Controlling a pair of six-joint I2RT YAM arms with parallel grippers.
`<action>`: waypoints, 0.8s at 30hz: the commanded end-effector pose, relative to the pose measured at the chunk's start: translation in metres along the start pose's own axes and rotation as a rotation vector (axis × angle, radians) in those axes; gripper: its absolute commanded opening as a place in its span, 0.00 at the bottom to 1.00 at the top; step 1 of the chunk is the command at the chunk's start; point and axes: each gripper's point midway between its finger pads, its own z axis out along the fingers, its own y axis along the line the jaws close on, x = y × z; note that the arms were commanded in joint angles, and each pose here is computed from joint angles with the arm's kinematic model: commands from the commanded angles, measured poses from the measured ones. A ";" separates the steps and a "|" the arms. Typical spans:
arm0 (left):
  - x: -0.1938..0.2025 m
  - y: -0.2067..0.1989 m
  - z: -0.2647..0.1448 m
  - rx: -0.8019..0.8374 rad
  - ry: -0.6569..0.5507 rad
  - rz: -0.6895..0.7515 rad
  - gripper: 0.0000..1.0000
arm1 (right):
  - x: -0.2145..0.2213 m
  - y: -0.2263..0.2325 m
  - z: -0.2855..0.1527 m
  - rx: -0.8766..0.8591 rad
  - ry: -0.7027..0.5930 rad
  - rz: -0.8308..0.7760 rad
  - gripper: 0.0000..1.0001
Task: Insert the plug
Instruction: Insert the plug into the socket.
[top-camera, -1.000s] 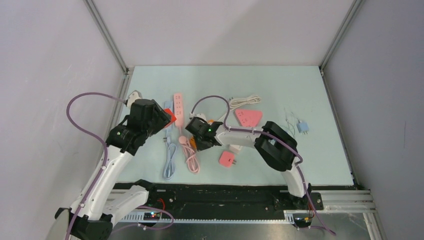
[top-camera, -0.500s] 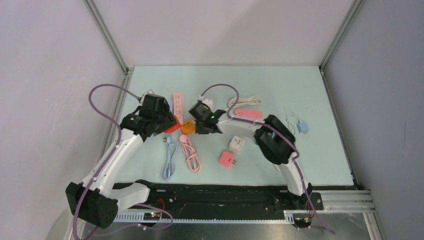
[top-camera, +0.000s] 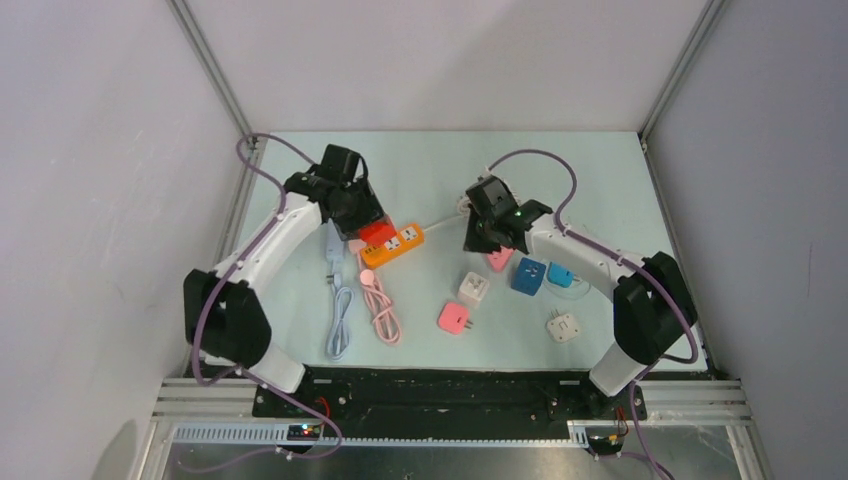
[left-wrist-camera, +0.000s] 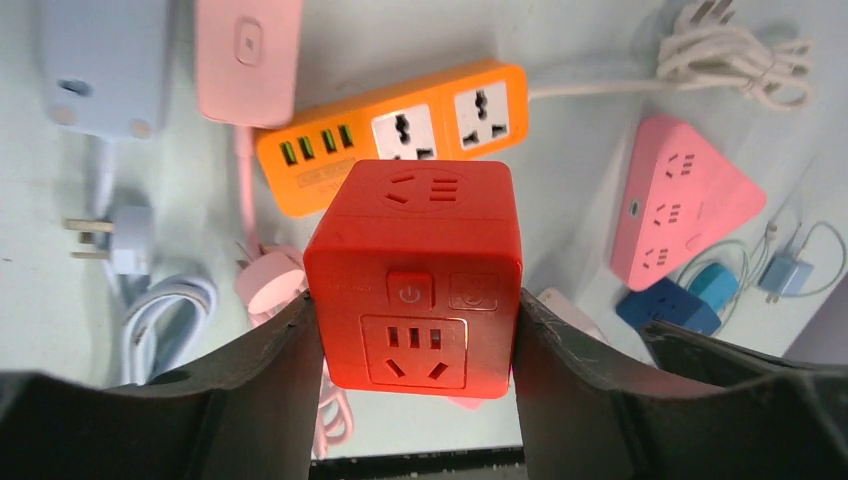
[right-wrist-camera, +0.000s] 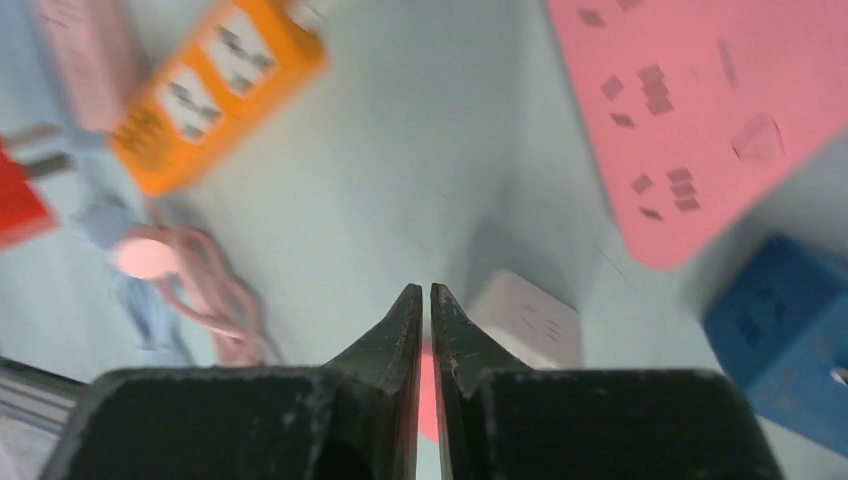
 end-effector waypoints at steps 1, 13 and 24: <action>0.011 -0.025 -0.001 0.083 0.146 -0.023 0.00 | 0.035 -0.051 -0.009 0.126 0.120 -0.019 0.12; 0.017 0.002 0.017 -0.091 0.282 0.067 0.00 | 0.041 -0.108 -0.037 0.173 0.166 0.017 0.43; -0.004 -0.012 0.041 -0.104 0.256 0.089 0.00 | 0.027 -0.124 -0.048 0.167 0.144 0.042 0.50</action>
